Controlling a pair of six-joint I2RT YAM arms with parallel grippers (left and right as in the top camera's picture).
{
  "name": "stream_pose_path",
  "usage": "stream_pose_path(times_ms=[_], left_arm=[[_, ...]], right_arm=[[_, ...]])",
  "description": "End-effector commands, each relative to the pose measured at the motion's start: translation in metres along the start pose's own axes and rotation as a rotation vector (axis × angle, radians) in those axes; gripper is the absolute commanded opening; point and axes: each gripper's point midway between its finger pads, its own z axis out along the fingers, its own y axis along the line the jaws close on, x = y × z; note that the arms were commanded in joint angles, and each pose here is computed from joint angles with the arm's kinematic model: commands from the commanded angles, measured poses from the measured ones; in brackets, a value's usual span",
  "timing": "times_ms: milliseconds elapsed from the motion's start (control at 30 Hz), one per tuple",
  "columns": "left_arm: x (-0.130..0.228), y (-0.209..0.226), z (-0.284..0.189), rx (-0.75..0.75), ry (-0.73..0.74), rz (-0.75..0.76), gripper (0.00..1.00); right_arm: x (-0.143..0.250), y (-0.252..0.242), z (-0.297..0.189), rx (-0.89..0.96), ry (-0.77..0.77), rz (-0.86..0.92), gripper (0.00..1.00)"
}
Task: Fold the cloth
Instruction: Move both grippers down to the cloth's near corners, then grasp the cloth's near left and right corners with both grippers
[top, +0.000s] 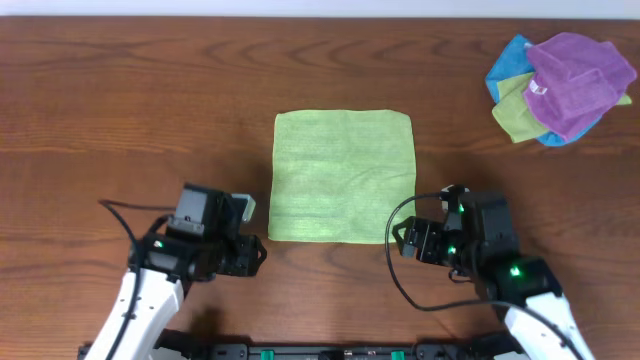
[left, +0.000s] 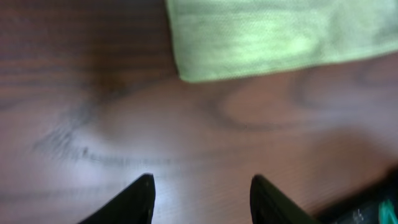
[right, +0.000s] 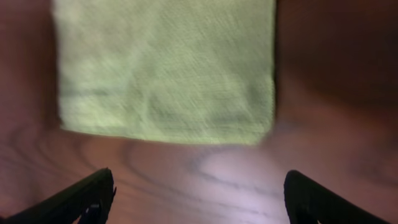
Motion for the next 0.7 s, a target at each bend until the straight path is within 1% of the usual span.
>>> stream_pose_path(times_ms=[0, 33, 67, 133, 200, 367, 667], left_arm=[[-0.003, 0.005, 0.016, 0.011, -0.044, -0.136, 0.50], [-0.011, 0.005, 0.019, 0.023, -0.083, -0.149, 0.50], [-0.020, 0.004, 0.022, 0.036, -0.121, -0.155, 0.51], [-0.033, 0.003, 0.025, 0.049, -0.158, -0.162, 0.54], [-0.040, 0.008, 0.032, 0.030, -0.169, -0.178, 0.55], [-0.039, 0.015, 0.059, 0.031, -0.109, -0.235, 0.57], [-0.041, 0.014, 0.072, 0.062, -0.090, -0.255, 0.58]], right_arm=[[0.004, 0.013, 0.003, -0.099, -0.015, -0.015, 0.89], [0.000, 0.013, 0.005, -0.111, -0.040, -0.059, 0.92], [0.000, 0.007, 0.009, -0.092, -0.043, -0.075, 0.93], [0.003, -0.004, 0.016, -0.066, -0.018, -0.058, 0.94], [0.003, -0.013, 0.023, -0.038, 0.002, -0.062, 0.95], [-0.003, -0.019, 0.036, -0.053, 0.021, -0.028, 0.94], [-0.006, -0.018, 0.035, -0.058, 0.008, -0.033, 0.94]])
